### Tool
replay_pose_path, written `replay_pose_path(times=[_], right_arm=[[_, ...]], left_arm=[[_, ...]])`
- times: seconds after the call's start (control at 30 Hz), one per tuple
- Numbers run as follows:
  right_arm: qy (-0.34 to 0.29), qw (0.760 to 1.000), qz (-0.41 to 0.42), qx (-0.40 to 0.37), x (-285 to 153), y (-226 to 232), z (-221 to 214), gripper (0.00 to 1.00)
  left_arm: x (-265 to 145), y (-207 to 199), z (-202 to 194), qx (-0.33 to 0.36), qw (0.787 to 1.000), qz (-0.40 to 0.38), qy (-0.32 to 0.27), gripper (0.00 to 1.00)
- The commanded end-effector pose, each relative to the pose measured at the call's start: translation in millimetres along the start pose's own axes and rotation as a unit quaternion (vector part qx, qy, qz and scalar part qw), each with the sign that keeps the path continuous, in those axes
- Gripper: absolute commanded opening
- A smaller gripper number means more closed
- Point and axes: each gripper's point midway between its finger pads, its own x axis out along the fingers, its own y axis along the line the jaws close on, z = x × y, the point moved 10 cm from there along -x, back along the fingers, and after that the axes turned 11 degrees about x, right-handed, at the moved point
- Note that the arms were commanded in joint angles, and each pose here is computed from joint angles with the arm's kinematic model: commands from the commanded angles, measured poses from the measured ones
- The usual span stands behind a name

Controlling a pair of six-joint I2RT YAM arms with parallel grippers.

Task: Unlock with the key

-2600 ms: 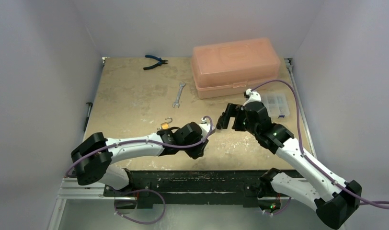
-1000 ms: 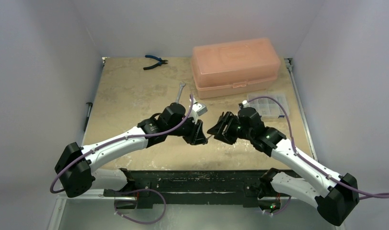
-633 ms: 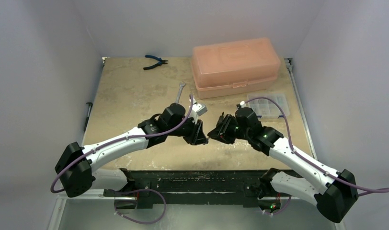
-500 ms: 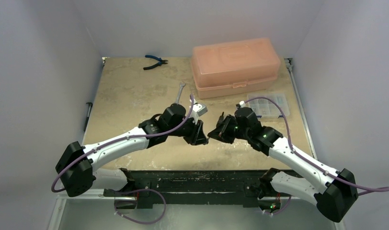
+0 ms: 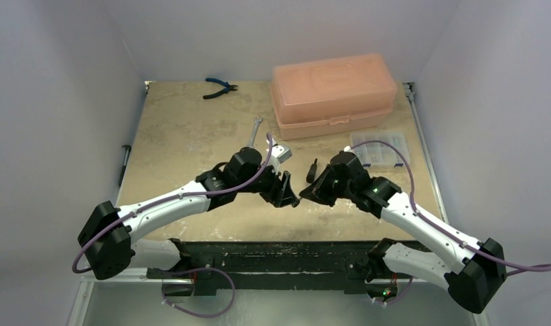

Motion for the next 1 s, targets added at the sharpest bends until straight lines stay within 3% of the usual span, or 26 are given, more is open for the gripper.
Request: replay_pose_path(times=[0.0, 0.2, 0.4, 0.57, 0.83, 0.97], right_arm=[[-0.037, 0.997, -0.054, 0.042, -6.6, 0.4, 4.9, 0.0], [-0.052, 0.987, -0.138, 0.065, -3.1, 4.3, 11.7, 0.0], [-0.019, 0.977, -0.189, 0.094, 4.6, 12.0, 11.6, 0.0], [-0.009, 0.971, -0.191, 0.147, -0.2, 18.2, 13.1, 0.0], [0.002, 0.972, -0.157, 0.177, -7.7, 29.7, 23.8, 0.0], [0.02, 0.973, -0.15, 0.175, -8.3, 35.6, 23.0, 0.0]], left_arm=[[-10.4, -1.0, 14.7, 0.026, 0.997, 0.017, -0.069, 0.58], [-23.4, -1.0, 18.2, 0.081, 0.987, 0.047, -0.131, 0.58], [-35.6, -4.4, 10.9, 0.164, 0.962, 0.108, -0.192, 0.58], [-40.4, -11.4, -2.9, 0.22, 0.934, 0.131, -0.25, 0.58], [-35.8, -8.9, -16.5, 0.266, 0.919, 0.118, -0.266, 0.51], [-31.6, -11.2, -22.9, 0.323, 0.9, 0.092, -0.279, 0.46]])
